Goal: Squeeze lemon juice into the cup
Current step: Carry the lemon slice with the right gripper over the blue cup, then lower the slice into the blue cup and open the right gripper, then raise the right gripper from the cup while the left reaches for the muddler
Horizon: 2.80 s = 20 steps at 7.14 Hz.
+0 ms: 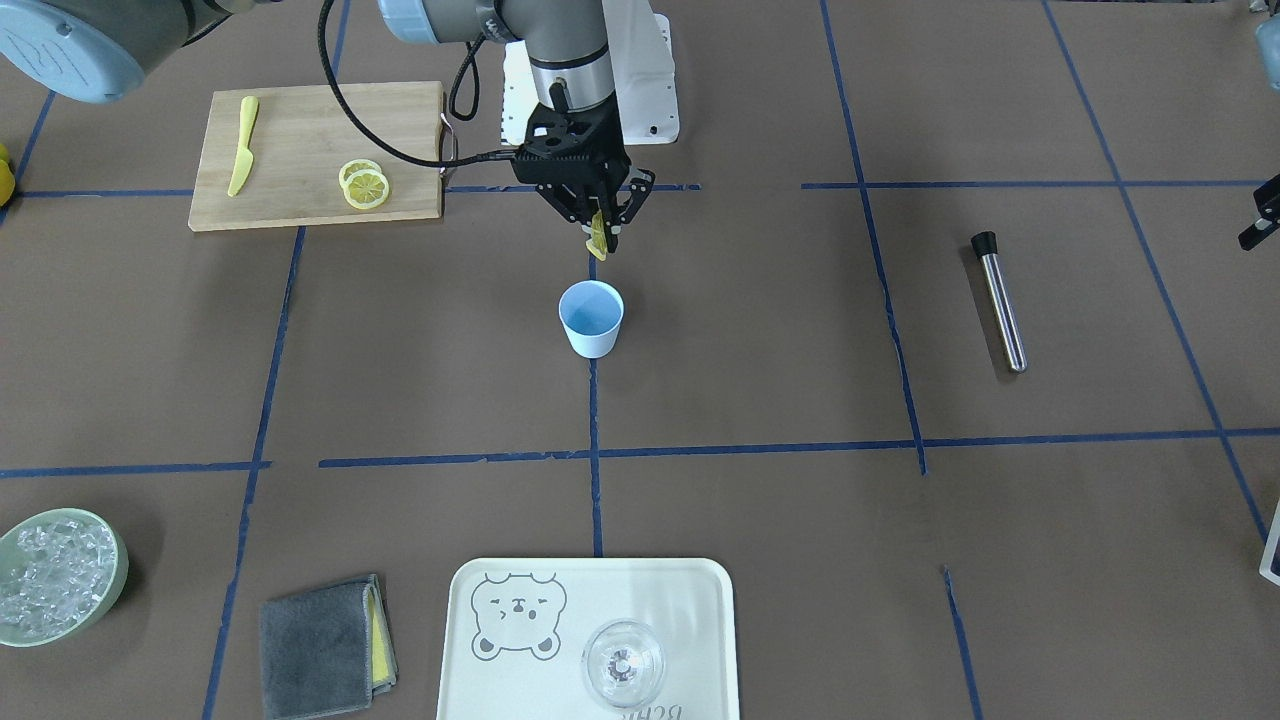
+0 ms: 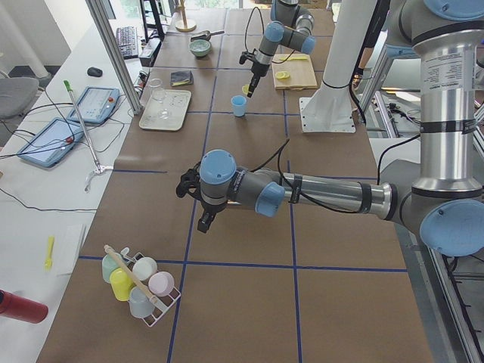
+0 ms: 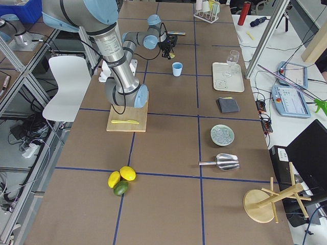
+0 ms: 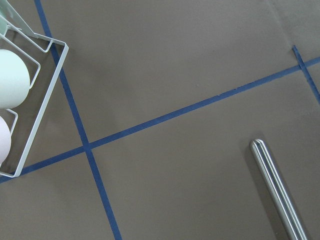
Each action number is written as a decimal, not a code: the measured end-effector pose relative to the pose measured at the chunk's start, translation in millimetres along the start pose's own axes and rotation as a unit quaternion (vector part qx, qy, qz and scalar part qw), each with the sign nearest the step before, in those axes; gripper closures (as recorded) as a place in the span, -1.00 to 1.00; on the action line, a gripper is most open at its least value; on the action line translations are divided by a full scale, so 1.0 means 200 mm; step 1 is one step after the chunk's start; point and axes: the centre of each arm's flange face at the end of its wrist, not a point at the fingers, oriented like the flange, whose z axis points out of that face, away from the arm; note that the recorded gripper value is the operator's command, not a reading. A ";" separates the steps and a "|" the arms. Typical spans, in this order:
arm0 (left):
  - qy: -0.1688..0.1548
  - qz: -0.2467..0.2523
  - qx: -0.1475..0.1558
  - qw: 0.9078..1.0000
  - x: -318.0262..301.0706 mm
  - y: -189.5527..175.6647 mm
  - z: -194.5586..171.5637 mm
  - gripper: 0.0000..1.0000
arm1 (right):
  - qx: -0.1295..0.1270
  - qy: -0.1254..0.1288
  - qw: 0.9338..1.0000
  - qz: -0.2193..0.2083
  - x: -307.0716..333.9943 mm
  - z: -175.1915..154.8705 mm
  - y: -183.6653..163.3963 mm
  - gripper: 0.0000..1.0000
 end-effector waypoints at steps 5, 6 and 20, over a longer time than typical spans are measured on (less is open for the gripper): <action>0.004 0.009 0.011 1.000 0.01 0.07 0.00 -1.00 | -0.003 0.030 1.000 -0.001 -0.03 0.15 -0.11 0.84; 0.006 0.010 0.012 1.000 0.01 0.08 0.00 -1.00 | -0.003 0.032 0.999 0.001 -0.02 0.15 -0.13 0.69; 0.012 -0.165 -0.032 0.986 0.40 -0.12 0.39 -1.00 | -0.077 0.018 0.997 -0.010 0.56 -0.14 -0.54 -0.99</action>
